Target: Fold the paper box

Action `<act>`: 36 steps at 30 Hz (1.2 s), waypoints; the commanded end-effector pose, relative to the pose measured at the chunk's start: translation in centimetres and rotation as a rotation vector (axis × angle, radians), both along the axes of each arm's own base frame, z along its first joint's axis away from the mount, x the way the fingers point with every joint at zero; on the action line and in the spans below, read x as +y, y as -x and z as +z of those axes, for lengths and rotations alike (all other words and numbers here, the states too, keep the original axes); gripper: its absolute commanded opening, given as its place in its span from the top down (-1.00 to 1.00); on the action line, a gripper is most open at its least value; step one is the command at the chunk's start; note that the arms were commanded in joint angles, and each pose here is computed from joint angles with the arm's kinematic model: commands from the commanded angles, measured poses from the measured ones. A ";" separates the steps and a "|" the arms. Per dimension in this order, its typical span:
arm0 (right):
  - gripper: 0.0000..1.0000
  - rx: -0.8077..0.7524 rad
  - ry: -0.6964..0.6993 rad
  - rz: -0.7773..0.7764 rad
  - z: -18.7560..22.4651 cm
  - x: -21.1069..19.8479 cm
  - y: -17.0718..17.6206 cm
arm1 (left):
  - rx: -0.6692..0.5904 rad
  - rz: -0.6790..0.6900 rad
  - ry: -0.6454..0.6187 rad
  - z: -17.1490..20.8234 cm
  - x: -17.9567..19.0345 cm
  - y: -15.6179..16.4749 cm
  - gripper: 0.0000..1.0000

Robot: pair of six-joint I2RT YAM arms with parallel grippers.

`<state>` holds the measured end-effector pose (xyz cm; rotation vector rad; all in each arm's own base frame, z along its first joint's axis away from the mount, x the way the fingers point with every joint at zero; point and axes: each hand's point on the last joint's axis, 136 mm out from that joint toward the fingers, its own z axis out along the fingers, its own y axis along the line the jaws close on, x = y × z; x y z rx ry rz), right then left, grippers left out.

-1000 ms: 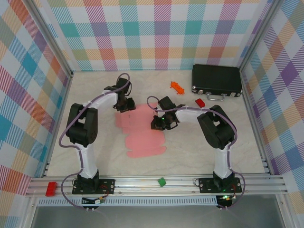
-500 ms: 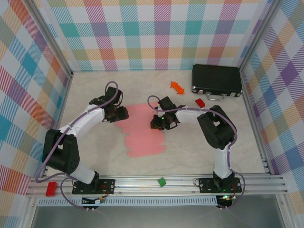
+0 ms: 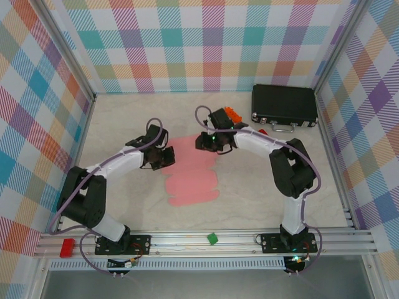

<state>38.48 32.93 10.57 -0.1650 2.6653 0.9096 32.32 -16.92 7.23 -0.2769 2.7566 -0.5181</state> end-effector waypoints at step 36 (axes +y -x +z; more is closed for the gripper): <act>0.27 0.049 0.094 0.115 -4.4 -0.9 -7.4 | 0.146 -0.033 -0.183 -7.5 1.6 1.8 1.00</act>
